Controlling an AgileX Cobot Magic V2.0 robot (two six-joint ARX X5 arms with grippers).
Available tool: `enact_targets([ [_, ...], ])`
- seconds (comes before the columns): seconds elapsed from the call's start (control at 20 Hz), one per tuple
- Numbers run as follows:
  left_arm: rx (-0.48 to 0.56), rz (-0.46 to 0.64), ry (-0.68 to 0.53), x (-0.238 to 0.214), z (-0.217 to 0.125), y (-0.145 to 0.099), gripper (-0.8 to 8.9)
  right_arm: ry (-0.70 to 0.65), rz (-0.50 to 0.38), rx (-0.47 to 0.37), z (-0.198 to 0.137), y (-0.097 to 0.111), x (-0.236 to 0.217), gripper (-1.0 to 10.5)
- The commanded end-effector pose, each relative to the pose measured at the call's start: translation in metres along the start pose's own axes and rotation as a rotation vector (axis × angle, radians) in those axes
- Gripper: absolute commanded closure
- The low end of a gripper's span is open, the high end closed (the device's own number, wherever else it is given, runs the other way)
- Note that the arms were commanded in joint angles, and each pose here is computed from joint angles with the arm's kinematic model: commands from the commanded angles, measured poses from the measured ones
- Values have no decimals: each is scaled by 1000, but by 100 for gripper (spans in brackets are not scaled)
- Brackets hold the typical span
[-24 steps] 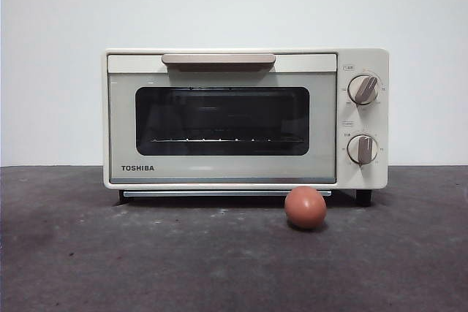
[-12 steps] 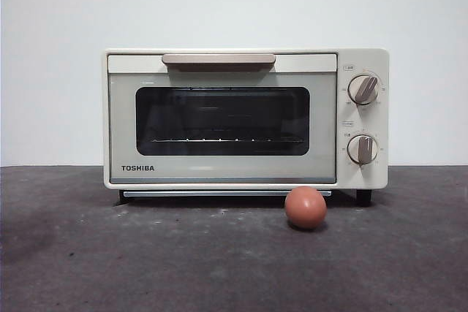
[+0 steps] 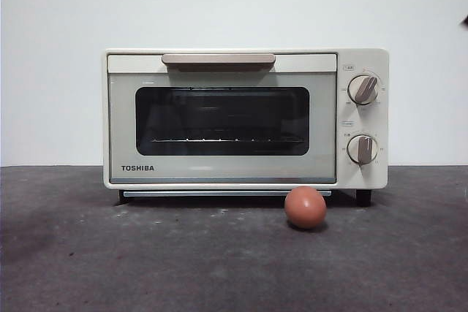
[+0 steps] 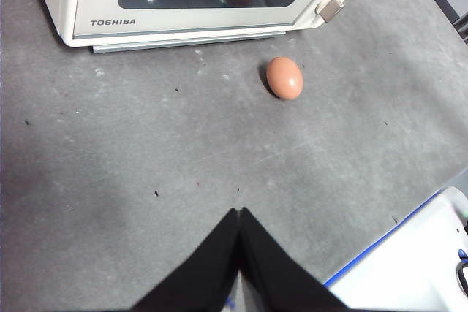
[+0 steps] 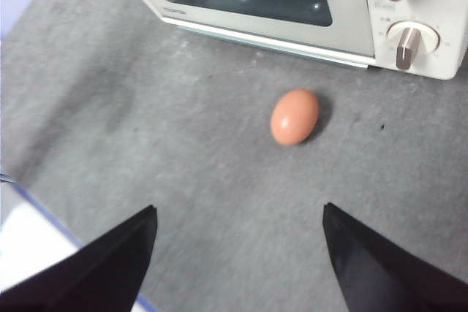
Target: Eggoven
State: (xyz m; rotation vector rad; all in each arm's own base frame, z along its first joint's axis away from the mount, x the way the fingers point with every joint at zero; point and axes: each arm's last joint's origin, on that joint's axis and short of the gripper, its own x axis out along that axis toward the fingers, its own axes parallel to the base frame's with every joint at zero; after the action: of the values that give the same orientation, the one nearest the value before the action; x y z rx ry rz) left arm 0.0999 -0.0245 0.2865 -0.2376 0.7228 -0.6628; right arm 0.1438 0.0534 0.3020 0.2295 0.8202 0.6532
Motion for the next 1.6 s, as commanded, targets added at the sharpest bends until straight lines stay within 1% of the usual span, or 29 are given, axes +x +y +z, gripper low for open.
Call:
enact_targets([
  [0.05,34,-7,-19,-3,5,-2,806,12,-35,27,11,3,19,581],
  [0.2,36,-7,-22,-3,5,-2,806,51,-82,18,18,9,56,581],
  [0.35,37,-7,-25,-3,6,-2,806,62,-122,12,21,16,91,581],
  [0.45,37,-7,-25,-3,6,-2,806,66,-168,10,20,19,112,581],
  [0.5,37,-7,-25,-3,6,-2,806,72,-196,8,18,20,125,581],
  [0.8,47,-22,-16,-2,5,-4,806,93,-275,23,7,19,180,581],
  [1.0,59,-40,-6,0,5,-6,806,132,-319,34,-1,10,202,581],
  [1.15,64,-46,-2,0,5,-7,806,115,-319,33,-2,8,212,581],
  [1.25,66,-50,0,0,5,-8,806,101,-335,35,-3,6,216,581],
  [1.45,66,-51,1,0,5,-8,806,123,-361,43,-7,0,223,581],
  [1.6,66,-51,0,0,5,-8,806,90,-367,40,-4,0,225,581],
])
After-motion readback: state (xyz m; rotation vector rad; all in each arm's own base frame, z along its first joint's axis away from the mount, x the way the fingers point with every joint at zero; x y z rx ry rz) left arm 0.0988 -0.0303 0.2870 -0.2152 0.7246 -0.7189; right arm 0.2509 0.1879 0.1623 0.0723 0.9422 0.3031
